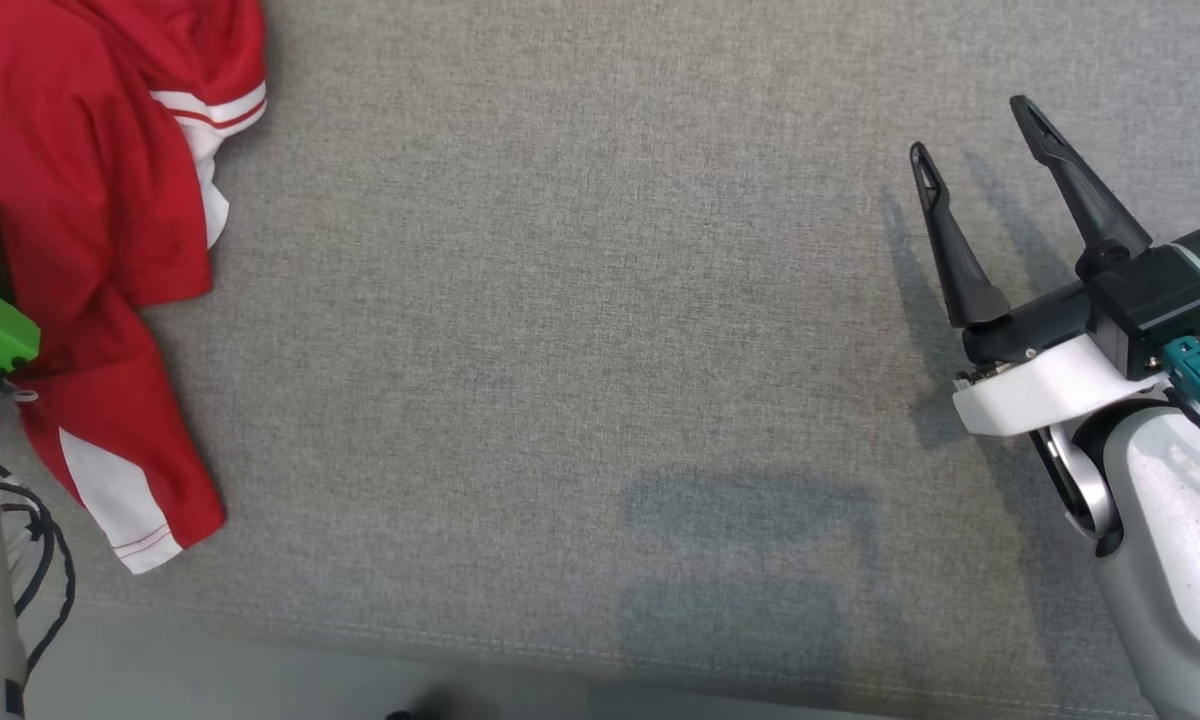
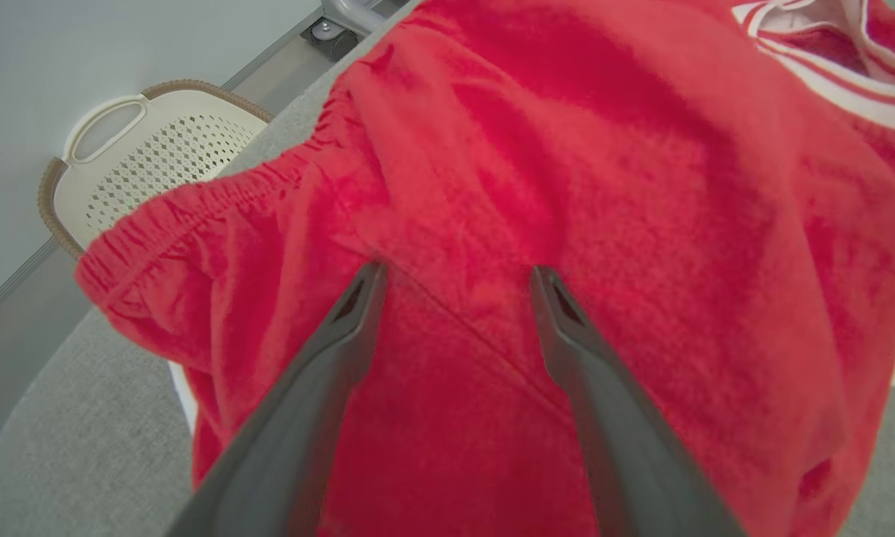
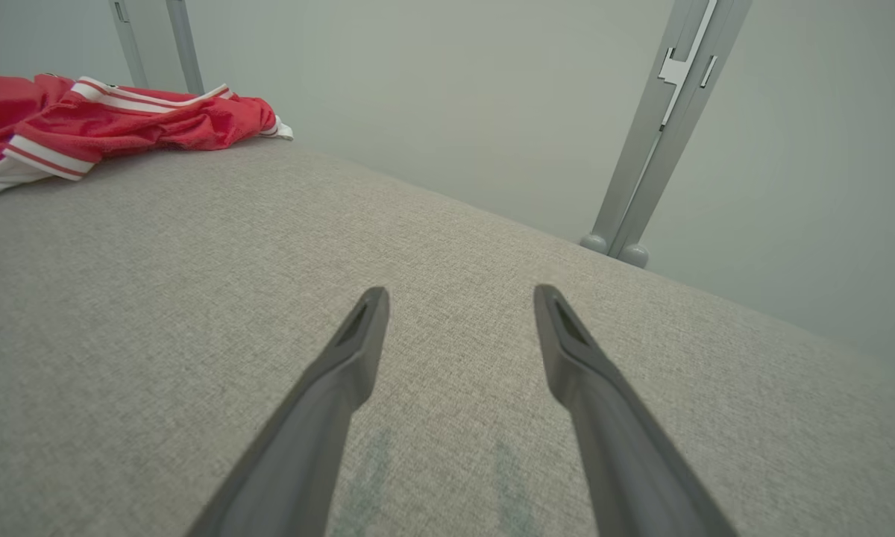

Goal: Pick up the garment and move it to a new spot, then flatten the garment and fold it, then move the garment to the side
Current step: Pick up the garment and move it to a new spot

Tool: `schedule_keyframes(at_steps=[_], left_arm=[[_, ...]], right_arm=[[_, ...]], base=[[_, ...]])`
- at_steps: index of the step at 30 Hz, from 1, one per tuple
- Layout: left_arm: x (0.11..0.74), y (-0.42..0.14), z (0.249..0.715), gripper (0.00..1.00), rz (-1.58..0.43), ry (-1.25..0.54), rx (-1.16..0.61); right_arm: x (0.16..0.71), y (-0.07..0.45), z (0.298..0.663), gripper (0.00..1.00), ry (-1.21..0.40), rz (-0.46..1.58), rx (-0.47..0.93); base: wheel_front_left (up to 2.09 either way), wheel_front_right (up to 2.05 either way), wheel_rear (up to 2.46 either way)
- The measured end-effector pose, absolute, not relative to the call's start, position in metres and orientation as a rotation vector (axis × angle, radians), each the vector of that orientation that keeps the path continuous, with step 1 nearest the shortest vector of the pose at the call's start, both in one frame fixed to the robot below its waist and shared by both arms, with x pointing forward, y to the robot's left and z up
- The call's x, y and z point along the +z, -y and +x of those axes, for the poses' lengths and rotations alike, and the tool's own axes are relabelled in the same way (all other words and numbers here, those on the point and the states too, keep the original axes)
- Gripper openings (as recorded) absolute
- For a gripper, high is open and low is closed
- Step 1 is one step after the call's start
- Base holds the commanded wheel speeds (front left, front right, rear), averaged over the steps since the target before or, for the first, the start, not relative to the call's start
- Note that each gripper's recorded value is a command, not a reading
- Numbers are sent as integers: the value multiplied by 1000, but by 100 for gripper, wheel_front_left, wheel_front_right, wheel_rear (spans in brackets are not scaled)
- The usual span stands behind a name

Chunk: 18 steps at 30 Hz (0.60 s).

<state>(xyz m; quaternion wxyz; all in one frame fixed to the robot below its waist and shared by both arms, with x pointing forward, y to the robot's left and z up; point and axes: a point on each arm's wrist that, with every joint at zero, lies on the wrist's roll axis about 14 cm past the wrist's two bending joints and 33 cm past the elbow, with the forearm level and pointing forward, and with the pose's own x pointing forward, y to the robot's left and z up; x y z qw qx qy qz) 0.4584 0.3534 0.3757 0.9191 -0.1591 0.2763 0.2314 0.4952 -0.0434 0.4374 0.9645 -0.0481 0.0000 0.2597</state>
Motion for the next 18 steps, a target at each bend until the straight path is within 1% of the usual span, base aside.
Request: schedule_keyframes(at_steps=[5, 9, 10, 11, 15, 18], left_arm=[[350, -346, 455, 100, -340, -625, 492], [343, -348, 454, 100, -337, -645, 501], [341, -347, 455, 65, -336, -651, 500], [341, -346, 456, 0, -329, -646, 499], [346, -347, 464, 0, -312, -609, 497], [360, -350, 476, 0, -271, -543, 490]], right_arm=[[424, 43, 498, 100, -23, -92, 533], [419, 40, 498, 100, -32, -94, 551], [418, 41, 498, 100, -33, -94, 551], [418, 41, 498, 100, -34, -95, 551], [417, 41, 498, 100, -36, -97, 552], [418, 42, 499, 100, -34, -100, 548]], base=[[0, 0, 0], [0, 0, 0], [0, 0, 0], [0, 0, 0], [0, 0, 0], [0, 0, 0]])
